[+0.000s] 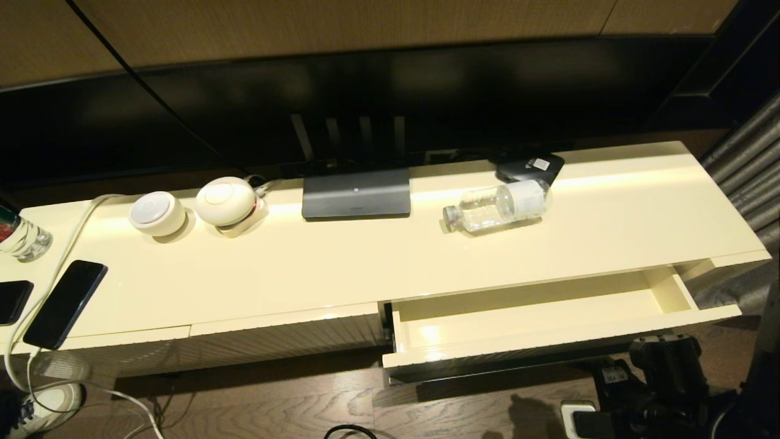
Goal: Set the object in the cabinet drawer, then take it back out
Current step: Open the drawer
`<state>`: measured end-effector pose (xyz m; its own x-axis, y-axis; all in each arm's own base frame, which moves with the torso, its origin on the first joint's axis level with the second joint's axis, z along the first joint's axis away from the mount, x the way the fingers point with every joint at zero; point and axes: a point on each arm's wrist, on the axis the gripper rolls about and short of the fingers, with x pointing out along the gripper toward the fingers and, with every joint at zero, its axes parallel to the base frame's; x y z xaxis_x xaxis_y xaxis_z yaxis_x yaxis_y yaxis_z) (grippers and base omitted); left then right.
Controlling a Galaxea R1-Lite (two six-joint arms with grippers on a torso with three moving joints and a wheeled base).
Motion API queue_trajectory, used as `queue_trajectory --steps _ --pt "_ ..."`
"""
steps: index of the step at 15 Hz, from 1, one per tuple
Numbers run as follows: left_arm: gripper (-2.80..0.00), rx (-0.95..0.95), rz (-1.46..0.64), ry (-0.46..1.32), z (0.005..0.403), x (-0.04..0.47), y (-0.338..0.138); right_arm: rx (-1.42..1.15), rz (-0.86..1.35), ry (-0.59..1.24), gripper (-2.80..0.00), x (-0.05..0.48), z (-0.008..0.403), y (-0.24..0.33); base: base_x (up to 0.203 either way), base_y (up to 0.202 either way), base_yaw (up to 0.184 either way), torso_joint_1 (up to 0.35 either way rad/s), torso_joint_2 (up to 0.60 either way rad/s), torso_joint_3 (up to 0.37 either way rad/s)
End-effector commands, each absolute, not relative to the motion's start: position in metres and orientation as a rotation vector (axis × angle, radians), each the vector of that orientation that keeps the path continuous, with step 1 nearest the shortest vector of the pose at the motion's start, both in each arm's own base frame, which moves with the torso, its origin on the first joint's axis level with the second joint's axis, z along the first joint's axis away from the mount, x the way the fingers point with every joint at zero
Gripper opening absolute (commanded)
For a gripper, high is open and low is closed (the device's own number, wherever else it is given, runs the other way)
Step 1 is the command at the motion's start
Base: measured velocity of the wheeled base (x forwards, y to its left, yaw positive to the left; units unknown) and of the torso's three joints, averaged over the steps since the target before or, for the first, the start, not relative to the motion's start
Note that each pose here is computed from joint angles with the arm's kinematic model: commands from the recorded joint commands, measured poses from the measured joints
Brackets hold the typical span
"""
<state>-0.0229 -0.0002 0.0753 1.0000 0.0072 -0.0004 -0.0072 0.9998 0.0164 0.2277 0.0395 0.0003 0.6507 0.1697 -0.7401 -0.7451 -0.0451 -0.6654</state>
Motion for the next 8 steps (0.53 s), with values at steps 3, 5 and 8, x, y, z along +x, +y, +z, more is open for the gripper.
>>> queue_trajectory --steps 3,5,8 --pt "-2.8 0.017 0.008 0.005 0.074 -0.023 0.0 -1.438 0.764 0.498 -2.8 0.186 0.024 0.03 0.0 0.0 0.0 0.0 0.0 0.0" --pt "-2.8 0.017 0.008 0.005 0.074 -0.023 0.0 -1.431 0.742 0.487 -2.8 0.179 0.029 0.026 0.0 0.0 0.0 0.0 0.0 0.0" --pt "-2.8 0.017 0.009 0.005 0.074 -0.023 0.0 -1.357 0.591 0.374 -2.8 0.172 0.057 0.023 0.0 0.0 0.0 0.0 0.0 0.0"
